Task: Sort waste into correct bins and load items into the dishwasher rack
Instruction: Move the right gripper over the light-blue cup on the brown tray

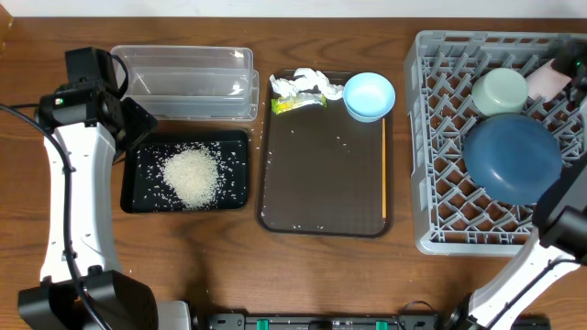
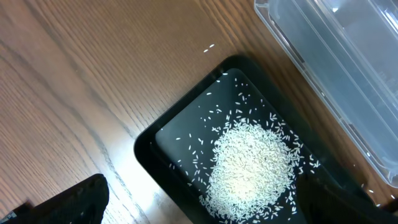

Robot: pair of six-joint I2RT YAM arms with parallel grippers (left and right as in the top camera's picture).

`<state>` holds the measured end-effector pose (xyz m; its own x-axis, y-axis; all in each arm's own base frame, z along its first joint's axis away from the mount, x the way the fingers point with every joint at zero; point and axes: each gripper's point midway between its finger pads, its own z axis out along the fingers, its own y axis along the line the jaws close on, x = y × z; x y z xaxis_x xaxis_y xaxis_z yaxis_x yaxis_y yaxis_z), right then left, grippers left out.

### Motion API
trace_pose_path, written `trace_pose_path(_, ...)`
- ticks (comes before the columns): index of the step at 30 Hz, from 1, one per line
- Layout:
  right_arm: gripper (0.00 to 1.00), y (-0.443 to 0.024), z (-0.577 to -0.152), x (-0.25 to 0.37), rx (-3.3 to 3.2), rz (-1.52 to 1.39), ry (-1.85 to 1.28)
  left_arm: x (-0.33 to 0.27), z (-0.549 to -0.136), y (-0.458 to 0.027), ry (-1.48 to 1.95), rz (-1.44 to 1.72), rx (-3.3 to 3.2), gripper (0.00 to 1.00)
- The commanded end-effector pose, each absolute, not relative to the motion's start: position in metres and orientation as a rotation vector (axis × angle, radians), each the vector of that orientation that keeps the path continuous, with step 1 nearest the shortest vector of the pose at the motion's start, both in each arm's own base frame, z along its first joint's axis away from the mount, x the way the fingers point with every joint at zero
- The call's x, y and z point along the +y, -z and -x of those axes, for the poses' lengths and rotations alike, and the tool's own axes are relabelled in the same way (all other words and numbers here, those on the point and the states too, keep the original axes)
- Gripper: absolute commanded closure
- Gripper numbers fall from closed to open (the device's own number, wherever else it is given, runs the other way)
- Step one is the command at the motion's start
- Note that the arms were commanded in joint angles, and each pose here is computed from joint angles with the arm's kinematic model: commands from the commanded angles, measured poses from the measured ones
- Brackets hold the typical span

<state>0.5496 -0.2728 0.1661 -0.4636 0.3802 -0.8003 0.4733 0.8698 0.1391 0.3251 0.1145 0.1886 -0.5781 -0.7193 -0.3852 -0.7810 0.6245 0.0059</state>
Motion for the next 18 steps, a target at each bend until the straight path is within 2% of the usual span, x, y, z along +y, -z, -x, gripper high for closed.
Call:
trace_pose_path(1, 0.99, -0.231, -0.537, -0.270, 2.016, -0.589, 0.157, 0.119, -0.327, -0.194, -0.264, 1.214, 2.478, 0.03)
trace_pose_path(4, 0.98, -0.263, -0.533, -0.253, 1.986, -0.536, 0.108, 0.119, -0.327, -0.194, -0.264, 1.214, 2.478, 0.03)
trace_pose_path(5, 0.94, -0.272, -0.532, -0.242, 1.981, -0.501, 0.062, 0.119, -0.327, -0.194, -0.264, 1.214, 2.478, 0.03)
trace_pose_path(9, 0.57, -0.321, -0.528, -0.165, 1.936, -0.231, -0.294, 0.119, -0.327, -0.195, -0.264, 1.214, 2.477, 0.02)
trace_pose_path(10, 0.43, -0.332, -0.524, -0.145, 1.915, -0.152, -0.391, 0.119, -0.327, -0.195, -0.264, 1.214, 2.477, 0.03)
trace_pose_path(11, 0.36, -0.344, -0.519, -0.122, 1.889, -0.061, -0.497, 0.119, -0.327, -0.195, -0.264, 1.214, 2.477, 0.03)
trace_pose_path(15, 0.31, -0.367, -0.506, -0.055, 1.813, 0.187, -0.766, 0.119, -0.327, -0.194, -0.264, 1.214, 2.478, 0.02)
trace_pose_path(18, 0.28, -0.351, -0.509, -0.018, 1.887, 0.194, -0.814, 0.119, -0.327, -0.194, -0.264, 1.214, 2.478, 0.03)
